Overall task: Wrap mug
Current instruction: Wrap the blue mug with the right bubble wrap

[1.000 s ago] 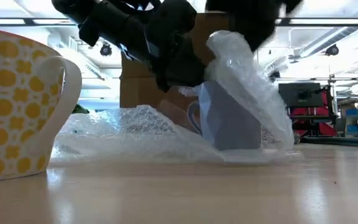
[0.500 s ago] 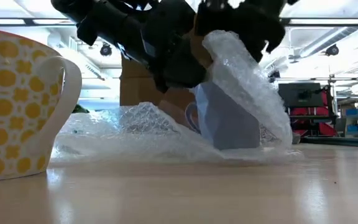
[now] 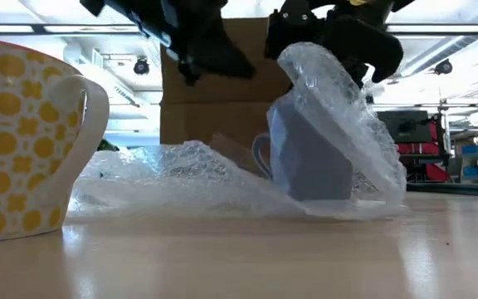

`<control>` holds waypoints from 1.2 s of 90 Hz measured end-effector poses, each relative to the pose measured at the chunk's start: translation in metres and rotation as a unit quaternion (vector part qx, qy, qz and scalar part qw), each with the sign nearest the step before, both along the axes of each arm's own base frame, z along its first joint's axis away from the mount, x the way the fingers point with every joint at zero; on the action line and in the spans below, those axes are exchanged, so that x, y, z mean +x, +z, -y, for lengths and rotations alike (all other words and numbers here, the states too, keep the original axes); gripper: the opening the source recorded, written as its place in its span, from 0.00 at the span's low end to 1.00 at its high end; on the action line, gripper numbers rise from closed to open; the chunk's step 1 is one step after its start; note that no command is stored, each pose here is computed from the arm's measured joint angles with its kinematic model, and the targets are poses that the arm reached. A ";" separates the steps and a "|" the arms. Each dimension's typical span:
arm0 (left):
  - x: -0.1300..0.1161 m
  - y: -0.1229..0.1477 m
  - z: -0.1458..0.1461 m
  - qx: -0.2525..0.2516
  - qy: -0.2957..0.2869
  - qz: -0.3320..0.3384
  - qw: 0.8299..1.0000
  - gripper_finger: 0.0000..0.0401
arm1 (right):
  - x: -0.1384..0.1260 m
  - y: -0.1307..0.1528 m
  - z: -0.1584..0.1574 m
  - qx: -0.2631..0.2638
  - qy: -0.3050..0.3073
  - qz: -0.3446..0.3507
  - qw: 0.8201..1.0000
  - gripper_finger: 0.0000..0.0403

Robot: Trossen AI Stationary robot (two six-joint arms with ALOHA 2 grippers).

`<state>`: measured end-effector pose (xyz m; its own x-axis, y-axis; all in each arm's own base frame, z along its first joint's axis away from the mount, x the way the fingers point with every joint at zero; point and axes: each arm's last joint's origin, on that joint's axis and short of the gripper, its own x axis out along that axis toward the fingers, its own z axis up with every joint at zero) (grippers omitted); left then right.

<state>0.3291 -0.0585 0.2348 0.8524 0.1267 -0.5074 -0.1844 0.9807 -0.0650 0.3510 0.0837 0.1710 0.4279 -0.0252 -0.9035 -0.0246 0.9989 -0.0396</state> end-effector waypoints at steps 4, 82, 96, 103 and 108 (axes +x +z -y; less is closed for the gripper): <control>0.004 -0.007 0.000 -0.005 -0.003 0.005 1.000 0.00 | 0.000 0.000 0.000 -0.001 0.000 0.000 1.000 0.02; 0.044 -0.064 0.010 -0.032 -0.055 0.042 0.997 0.00 | -0.003 0.058 -0.025 0.050 0.099 0.035 0.993 0.02; 0.043 -0.062 0.010 -0.034 -0.055 0.044 0.997 0.00 | 0.000 0.015 -0.013 -0.005 0.053 -0.019 0.998 0.02; 0.043 -0.061 0.010 -0.036 -0.058 0.047 0.997 0.00 | 0.001 0.006 -0.006 -0.028 0.031 -0.026 0.999 0.02; 0.043 -0.059 0.010 -0.040 -0.063 0.049 0.996 0.00 | 0.002 0.004 -0.002 -0.020 0.027 -0.032 0.999 0.02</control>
<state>0.3719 -0.0684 0.1753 0.9051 -0.0207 -0.4247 -0.0500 0.9867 -0.1547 0.3530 0.0854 0.1745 0.3712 -0.0399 -0.9277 -0.0828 0.9937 -0.0759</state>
